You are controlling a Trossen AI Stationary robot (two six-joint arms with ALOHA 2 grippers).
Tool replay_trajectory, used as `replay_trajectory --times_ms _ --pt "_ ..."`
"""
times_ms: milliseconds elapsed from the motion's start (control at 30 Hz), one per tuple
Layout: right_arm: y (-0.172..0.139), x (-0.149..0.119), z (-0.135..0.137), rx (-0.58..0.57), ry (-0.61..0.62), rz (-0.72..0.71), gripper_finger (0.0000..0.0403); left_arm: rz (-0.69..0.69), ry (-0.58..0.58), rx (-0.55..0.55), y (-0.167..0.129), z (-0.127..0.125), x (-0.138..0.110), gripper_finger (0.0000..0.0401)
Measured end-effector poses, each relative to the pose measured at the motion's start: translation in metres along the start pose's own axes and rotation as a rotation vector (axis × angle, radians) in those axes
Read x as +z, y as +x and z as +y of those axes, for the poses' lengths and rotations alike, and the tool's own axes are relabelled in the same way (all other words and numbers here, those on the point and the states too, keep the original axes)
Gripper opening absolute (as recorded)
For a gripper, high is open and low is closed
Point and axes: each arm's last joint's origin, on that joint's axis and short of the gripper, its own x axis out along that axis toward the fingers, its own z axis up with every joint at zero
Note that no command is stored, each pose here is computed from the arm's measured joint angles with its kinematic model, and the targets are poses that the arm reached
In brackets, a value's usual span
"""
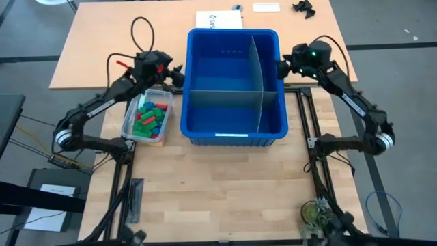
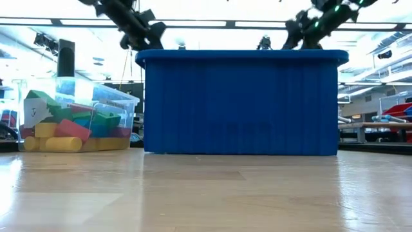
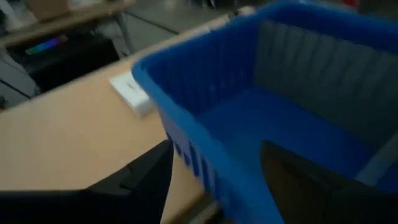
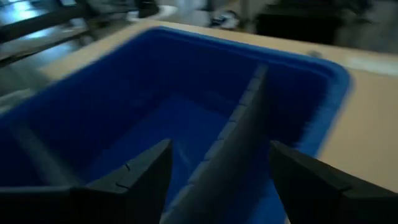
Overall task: Sort blocks
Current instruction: Pour the blocks on the table from the transparent bin
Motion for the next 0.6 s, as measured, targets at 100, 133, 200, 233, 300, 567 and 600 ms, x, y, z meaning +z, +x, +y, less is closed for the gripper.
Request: replay_trajectory --times_ms 100,133,200,233,300,567,600 --pt "-0.02 -0.001 0.022 0.09 -0.052 0.016 0.0256 0.046 0.0 -0.024 -0.025 -0.001 -0.001 0.0244" --pt "-0.025 -0.003 0.03 0.121 -0.064 0.029 0.0254 0.086 -0.003 -0.028 -0.031 -0.001 -0.004 0.0242" --pt "-0.033 -0.008 0.044 0.187 -0.083 0.066 0.0251 0.164 -0.011 -0.041 -0.039 -0.003 -0.012 0.0238" --pt "-0.036 -0.011 0.051 0.218 -0.093 0.082 0.0249 0.197 -0.02 -0.045 -0.043 -0.005 -0.016 0.0236" --pt "-0.039 -0.018 0.064 0.281 -0.116 0.107 0.0246 0.257 -0.034 -0.055 -0.05 -0.007 -0.021 0.0233" --pt "-0.036 -0.045 0.102 0.428 -0.172 0.133 0.0238 0.399 -0.04 -0.066 -0.058 -0.012 -0.035 0.0229" --pt "-0.036 -0.047 0.105 0.446 -0.179 0.132 0.0238 0.406 -0.039 -0.068 -0.058 -0.013 -0.036 0.0229"
